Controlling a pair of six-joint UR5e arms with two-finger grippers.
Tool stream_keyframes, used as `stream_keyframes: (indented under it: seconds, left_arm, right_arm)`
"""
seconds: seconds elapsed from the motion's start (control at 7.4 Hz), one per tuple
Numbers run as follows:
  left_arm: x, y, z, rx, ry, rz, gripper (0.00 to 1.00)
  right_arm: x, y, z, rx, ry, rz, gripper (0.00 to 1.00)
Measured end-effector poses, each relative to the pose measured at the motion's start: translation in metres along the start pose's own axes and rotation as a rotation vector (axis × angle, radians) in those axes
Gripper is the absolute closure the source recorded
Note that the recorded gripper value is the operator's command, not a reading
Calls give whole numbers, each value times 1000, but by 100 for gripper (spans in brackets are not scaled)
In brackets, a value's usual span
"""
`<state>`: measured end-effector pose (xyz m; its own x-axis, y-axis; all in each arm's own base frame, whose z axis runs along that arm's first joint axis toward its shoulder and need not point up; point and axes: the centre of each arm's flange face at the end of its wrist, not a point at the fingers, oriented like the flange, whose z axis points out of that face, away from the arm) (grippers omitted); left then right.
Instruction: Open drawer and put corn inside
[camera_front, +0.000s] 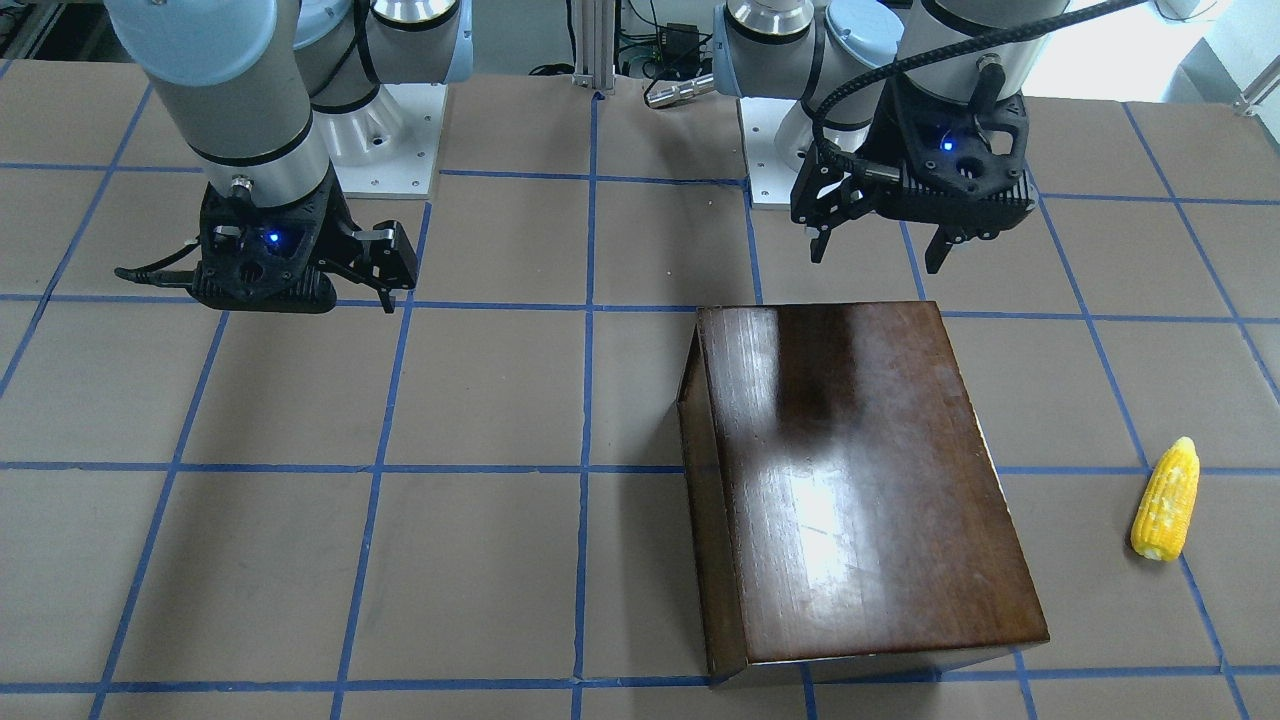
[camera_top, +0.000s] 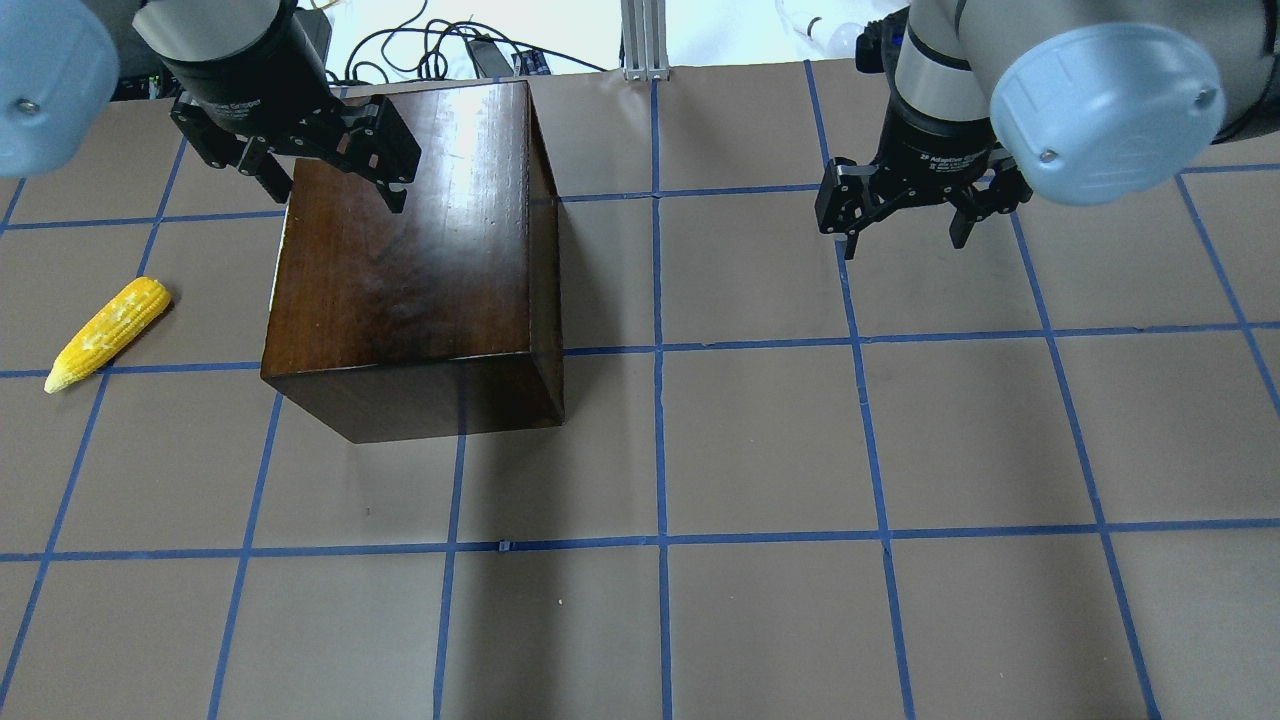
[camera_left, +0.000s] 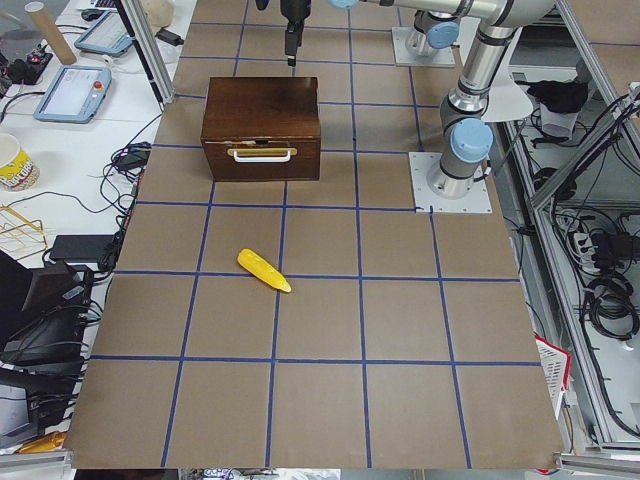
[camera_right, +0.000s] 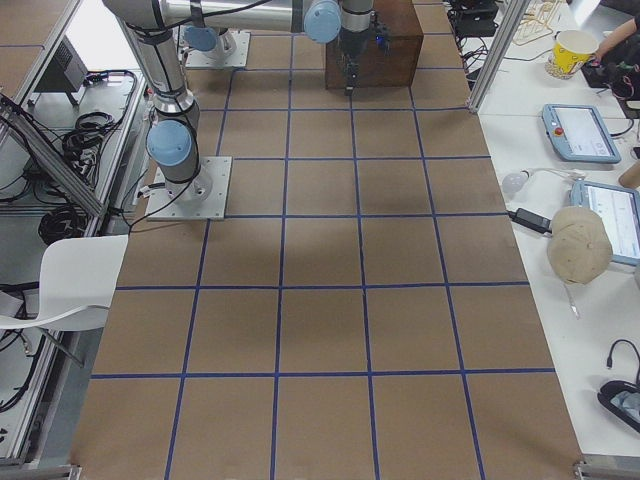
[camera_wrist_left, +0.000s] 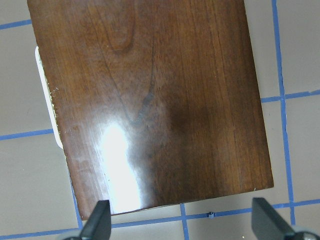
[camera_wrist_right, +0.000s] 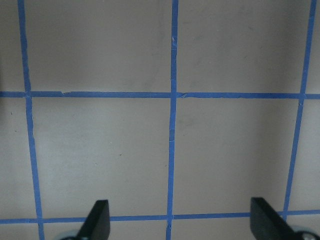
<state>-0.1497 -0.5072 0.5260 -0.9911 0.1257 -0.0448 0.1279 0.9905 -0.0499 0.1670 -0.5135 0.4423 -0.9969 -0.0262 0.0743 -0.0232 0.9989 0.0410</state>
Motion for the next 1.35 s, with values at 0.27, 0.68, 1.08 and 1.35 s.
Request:
stream_keyframes:
  seconds: [0.27, 0.68, 1.08, 1.35]
  left_arm:
    - [0, 0, -1, 2, 0, 0, 0]
    - [0, 0, -1, 2, 1, 0, 0]
    - [0, -1, 1, -1, 2, -2, 0]
    - [0, -2, 2, -3, 2, -3, 0]
  right_arm:
    - [0, 0, 0, 0, 0, 0, 0]
    - [0, 0, 0, 0, 0, 0, 0]
    - [0, 0, 0, 0, 0, 0, 0]
    - [0, 0, -1, 1, 0, 0, 0]
